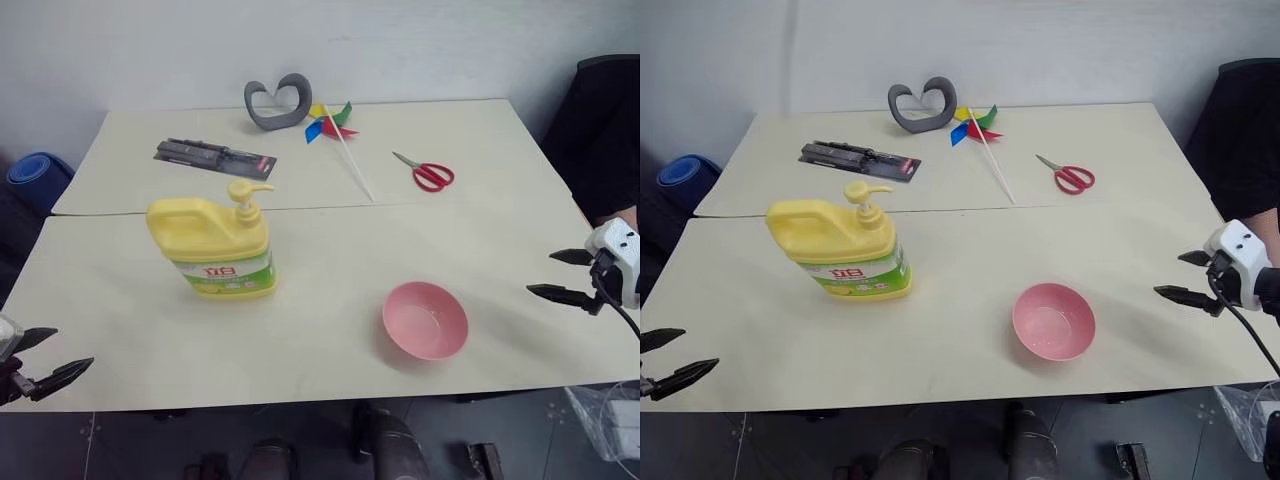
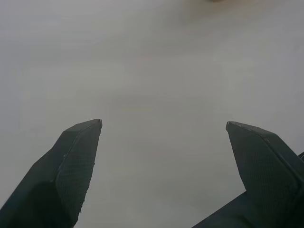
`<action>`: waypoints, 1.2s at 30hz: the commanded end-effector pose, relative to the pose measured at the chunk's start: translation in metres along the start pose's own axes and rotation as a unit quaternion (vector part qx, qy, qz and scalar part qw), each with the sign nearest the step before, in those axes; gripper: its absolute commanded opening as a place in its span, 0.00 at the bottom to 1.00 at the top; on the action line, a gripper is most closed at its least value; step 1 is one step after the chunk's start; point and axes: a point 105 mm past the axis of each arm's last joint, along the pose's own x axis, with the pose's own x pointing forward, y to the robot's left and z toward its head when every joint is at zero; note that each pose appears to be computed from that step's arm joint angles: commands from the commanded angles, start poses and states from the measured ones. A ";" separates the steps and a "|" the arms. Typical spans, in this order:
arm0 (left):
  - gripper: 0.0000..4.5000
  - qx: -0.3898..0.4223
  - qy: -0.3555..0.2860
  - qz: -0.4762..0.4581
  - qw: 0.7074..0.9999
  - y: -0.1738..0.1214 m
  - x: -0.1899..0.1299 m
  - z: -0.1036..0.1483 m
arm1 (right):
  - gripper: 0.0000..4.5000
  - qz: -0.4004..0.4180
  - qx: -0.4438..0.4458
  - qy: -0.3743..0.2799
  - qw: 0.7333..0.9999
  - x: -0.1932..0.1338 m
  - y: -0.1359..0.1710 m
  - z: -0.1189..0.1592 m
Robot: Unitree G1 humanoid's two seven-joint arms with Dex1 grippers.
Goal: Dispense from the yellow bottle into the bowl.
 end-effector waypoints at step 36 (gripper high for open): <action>0.99 0.179 -0.044 -0.455 0.871 -0.164 -0.012 0.136 | 1.00 0.255 -0.137 0.015 0.957 0.008 0.193 0.070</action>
